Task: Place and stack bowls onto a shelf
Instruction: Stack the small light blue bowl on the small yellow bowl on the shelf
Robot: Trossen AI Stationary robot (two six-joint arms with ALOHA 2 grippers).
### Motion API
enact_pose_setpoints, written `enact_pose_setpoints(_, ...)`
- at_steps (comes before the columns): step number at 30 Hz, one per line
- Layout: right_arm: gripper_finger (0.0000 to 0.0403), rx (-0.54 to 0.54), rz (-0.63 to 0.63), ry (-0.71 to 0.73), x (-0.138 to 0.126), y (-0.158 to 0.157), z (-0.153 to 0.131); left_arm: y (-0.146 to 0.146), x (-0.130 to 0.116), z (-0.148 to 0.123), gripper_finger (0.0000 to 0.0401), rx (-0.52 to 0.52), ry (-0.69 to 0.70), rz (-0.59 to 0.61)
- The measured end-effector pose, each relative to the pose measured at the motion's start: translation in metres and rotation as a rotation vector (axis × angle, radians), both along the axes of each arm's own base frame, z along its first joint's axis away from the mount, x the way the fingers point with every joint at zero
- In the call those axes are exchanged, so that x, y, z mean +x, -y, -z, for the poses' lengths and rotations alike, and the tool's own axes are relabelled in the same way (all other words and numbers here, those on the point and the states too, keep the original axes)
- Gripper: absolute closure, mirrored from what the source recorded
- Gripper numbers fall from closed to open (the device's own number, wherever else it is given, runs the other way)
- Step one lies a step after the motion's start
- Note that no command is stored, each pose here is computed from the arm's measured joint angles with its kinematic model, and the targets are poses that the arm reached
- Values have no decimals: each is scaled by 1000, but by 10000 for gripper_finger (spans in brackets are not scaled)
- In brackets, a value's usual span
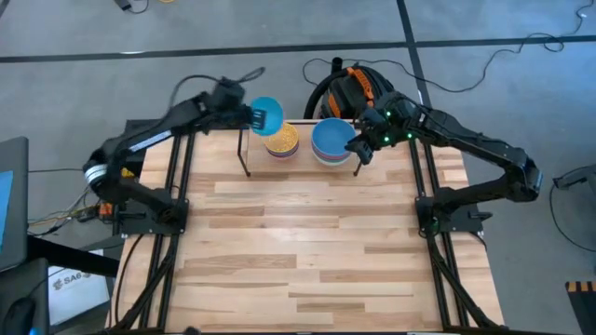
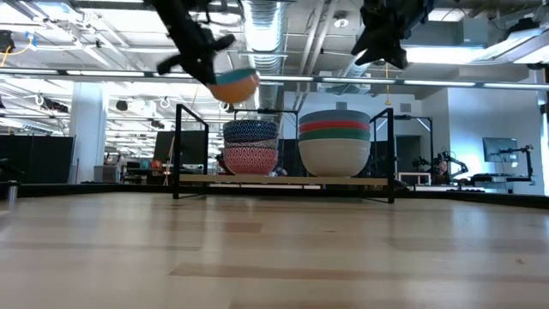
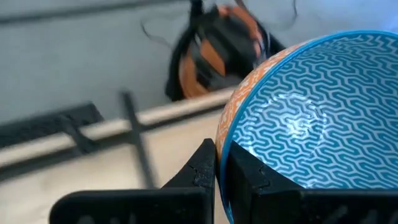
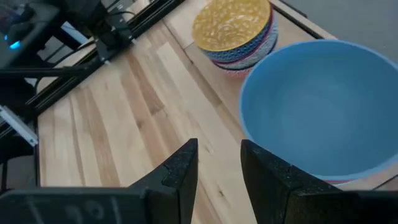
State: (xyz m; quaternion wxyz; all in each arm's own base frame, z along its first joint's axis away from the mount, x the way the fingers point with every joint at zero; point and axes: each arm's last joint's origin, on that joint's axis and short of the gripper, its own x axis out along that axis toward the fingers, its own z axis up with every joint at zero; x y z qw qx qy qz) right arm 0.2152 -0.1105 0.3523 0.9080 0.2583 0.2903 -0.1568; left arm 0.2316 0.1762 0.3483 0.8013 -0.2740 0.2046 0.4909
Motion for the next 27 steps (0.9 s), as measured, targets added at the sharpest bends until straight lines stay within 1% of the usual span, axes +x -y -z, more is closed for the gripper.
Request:
enact_pose_setpoints(3,255,5,21,-9,-3,4,1,-10,21,16,401,-83,-33,43)
enact_pose_setpoints(8,255,11,38,-31,-7,8,3,-26,51,21,401,-157,-139,161)
enact_pose_setpoints(12,255,6,44,-33,-8,10,3,-38,70,24,401,-219,-260,226)
enact_pose_setpoints(17,255,17,41,-57,-10,9,5,-49,82,31,401,-294,-408,276)
enact_pose_setpoints(21,255,22,37,-73,-11,9,6,-56,84,31,401,-338,-423,318)
enact_pose_setpoints(24,255,21,36,-74,-11,9,6,-62,81,36,398,-367,-421,314)
enact_pose_setpoints(27,255,21,36,-74,-11,9,6,-66,78,37,385,-373,-416,302)
